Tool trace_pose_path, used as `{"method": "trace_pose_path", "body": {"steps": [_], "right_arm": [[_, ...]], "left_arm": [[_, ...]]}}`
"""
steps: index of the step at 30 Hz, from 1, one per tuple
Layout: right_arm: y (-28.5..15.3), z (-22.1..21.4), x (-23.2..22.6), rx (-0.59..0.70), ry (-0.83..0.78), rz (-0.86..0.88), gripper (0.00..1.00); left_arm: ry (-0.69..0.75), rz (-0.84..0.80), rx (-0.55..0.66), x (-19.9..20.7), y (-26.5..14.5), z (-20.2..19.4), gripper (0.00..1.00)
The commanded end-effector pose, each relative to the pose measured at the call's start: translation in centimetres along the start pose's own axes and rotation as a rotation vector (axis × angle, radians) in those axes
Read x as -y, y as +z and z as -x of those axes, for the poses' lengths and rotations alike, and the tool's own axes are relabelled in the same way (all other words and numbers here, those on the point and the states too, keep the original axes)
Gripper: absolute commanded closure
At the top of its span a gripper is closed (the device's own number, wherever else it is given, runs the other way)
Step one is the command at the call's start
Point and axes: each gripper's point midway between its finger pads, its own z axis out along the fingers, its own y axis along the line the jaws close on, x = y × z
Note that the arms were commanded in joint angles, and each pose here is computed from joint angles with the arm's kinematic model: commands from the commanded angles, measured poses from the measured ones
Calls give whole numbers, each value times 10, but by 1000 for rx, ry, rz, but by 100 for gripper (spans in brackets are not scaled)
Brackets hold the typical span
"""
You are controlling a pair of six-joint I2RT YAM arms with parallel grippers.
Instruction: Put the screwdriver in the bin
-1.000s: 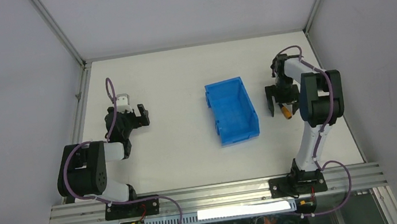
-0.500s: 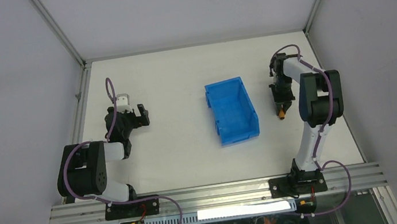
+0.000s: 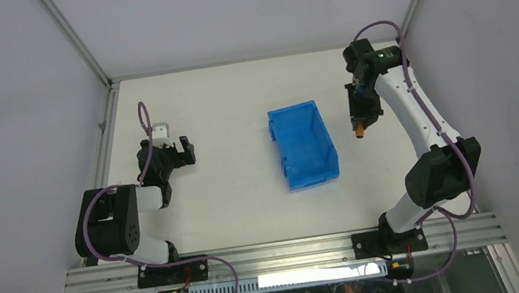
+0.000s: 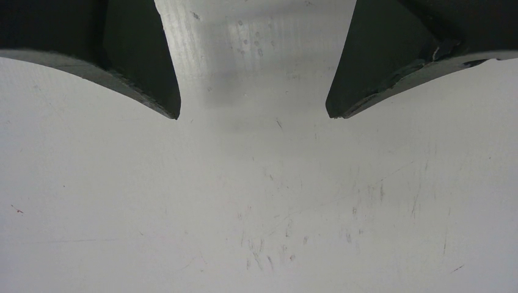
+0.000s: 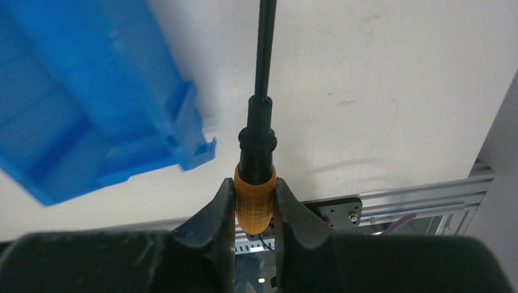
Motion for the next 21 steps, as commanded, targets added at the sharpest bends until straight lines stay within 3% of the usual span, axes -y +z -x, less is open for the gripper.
{"method": "trace_pose_path", "body": {"steps": [1, 8, 14, 21], "right_arm": [[-34, -20, -42, 49, 2, 12, 100], [-34, -28, -150, 131, -209, 92, 100], [19, -31, -183, 86, -279, 67, 100], [85, -40, -191, 67, -304, 29, 100]], "left_arm": [[-7, -12, 87, 1, 5, 26, 1], [-7, -12, 86, 1, 5, 26, 1], [-7, -12, 87, 1, 5, 26, 1], [-7, -11, 87, 1, 5, 26, 1]]}}
